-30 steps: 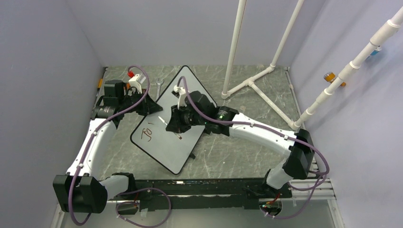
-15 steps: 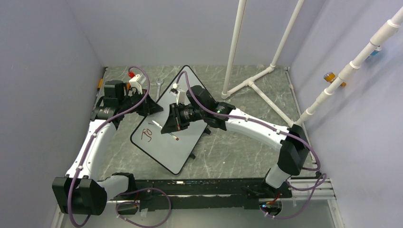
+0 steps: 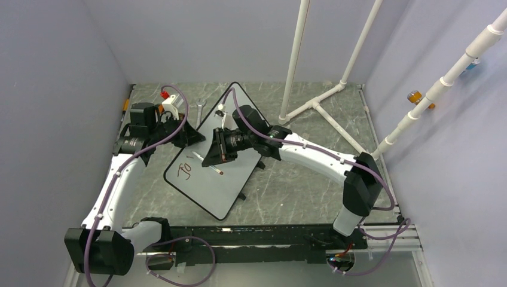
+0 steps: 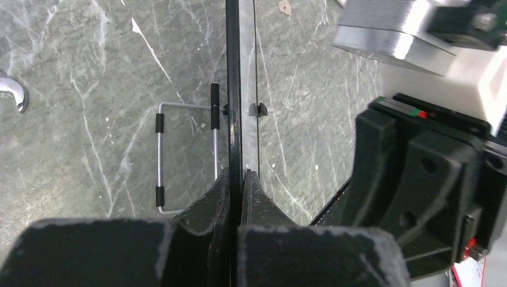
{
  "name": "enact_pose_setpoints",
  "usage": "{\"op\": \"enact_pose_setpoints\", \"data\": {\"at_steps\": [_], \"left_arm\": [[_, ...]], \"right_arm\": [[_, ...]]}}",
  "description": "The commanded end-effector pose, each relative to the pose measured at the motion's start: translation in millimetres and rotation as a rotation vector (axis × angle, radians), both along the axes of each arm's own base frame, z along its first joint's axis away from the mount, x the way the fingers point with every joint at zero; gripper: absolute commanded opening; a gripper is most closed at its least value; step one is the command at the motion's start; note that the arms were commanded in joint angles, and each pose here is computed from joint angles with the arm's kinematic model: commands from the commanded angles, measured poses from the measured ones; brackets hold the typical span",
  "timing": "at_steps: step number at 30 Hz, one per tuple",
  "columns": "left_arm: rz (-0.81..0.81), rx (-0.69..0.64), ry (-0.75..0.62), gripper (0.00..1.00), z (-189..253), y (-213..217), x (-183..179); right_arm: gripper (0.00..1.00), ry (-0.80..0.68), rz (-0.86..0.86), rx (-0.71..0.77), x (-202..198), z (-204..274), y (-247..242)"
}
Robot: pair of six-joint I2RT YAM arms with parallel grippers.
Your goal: Write a sentence on the whiteboard
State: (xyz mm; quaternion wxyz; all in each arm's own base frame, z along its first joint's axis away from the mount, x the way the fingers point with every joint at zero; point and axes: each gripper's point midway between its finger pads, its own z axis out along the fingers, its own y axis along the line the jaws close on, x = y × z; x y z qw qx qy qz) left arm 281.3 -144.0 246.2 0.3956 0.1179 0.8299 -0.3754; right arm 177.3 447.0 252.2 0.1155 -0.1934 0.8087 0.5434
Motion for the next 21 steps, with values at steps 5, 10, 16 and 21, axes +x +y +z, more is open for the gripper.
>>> {"op": "enact_pose_setpoints", "data": {"at_steps": [5, 10, 16, 21], "left_arm": [[-0.002, 0.121, -0.284, 0.0, 25.4, 11.5, 21.8], [-0.001, 0.122, -0.289, 0.0, 26.8, 11.6, 21.3], [0.003, 0.121, -0.296, 0.0, 28.6, 12.1, 20.8], [0.003, 0.123, -0.297, 0.0, 28.8, 12.3, 20.5]], "right_arm": [[0.0, 0.025, -0.01, 0.036, 9.4, 20.1, 9.5], [0.0, 0.038, 0.003, 0.029, 5.7, 16.7, 8.9], [0.0, 0.058, 0.004, 0.006, 1.2, 5.5, 3.9], [0.0, 0.073, 0.004, -0.012, -3.5, -4.7, -1.3]]}}
